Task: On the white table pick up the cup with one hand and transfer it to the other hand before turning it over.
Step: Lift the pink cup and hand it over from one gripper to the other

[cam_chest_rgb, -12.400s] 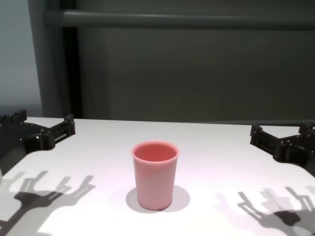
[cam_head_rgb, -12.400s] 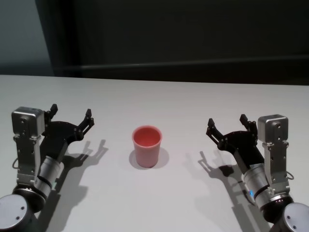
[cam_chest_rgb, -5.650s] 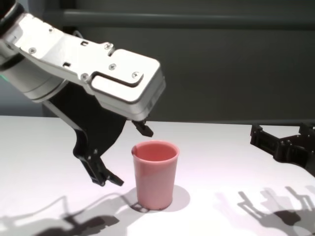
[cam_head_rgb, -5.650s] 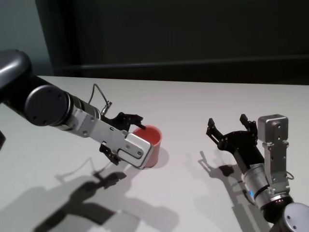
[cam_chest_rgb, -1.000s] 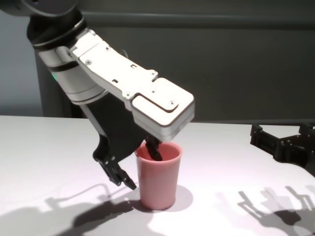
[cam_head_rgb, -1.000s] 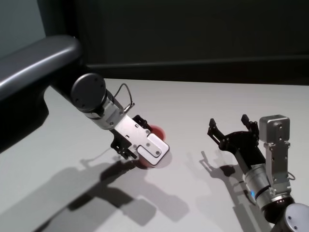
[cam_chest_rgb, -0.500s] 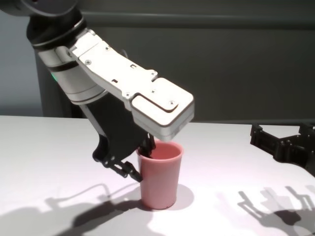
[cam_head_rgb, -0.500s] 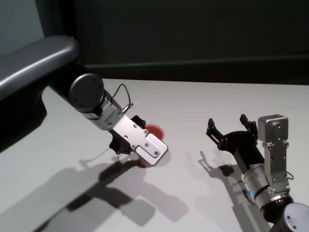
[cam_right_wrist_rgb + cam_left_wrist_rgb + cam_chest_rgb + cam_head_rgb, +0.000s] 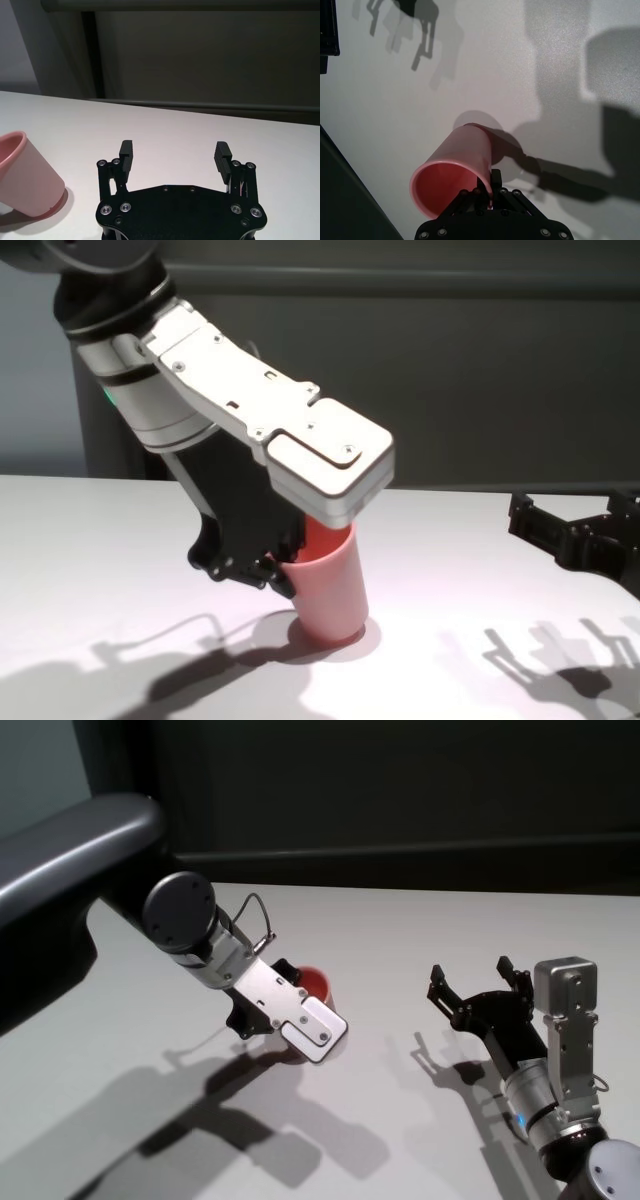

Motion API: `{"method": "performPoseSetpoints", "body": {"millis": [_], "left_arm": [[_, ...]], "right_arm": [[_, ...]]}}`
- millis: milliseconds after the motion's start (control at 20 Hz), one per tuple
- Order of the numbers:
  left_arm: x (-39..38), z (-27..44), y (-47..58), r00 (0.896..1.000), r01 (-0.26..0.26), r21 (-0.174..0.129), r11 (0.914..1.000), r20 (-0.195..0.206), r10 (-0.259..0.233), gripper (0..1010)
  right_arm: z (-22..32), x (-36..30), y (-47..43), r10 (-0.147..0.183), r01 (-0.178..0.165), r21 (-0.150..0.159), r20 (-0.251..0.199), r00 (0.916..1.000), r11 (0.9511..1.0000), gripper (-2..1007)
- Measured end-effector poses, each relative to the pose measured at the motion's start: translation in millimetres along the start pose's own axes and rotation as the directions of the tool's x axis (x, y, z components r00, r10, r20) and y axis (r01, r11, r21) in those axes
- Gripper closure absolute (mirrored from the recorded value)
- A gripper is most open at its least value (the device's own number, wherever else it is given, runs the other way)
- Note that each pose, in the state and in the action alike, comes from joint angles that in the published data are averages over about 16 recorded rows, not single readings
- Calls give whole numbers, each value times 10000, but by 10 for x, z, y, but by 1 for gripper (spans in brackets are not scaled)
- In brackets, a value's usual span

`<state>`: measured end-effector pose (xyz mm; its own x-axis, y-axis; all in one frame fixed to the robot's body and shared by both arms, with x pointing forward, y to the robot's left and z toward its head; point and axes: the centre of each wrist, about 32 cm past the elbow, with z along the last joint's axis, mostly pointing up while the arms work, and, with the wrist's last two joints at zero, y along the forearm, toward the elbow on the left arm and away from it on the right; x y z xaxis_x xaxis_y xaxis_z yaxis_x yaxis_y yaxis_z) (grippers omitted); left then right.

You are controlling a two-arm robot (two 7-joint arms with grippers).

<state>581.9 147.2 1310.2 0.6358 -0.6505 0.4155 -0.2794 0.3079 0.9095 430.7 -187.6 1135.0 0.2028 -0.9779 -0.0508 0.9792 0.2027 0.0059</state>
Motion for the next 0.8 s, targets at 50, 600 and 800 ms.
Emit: {"method": "performPoseSetpoints", "body": {"millis": [50, 600, 800], "left_arm": [[0, 0, 0, 10000, 0, 0, 10000, 0, 0, 938], [-53, -34, 42, 9975, -441, -343, 9984, -567, 421, 959], [-112, -75, 95, 9902, -872, -617, 9943, -1146, 798, 959]], "right_arm": [[0, 0, 0, 0, 0, 0, 0, 10000, 10000, 3], [0, 0, 0, 0, 0, 0, 0, 10000, 10000, 3], [0, 0, 0, 0, 0, 0, 0, 10000, 10000, 3]]}}
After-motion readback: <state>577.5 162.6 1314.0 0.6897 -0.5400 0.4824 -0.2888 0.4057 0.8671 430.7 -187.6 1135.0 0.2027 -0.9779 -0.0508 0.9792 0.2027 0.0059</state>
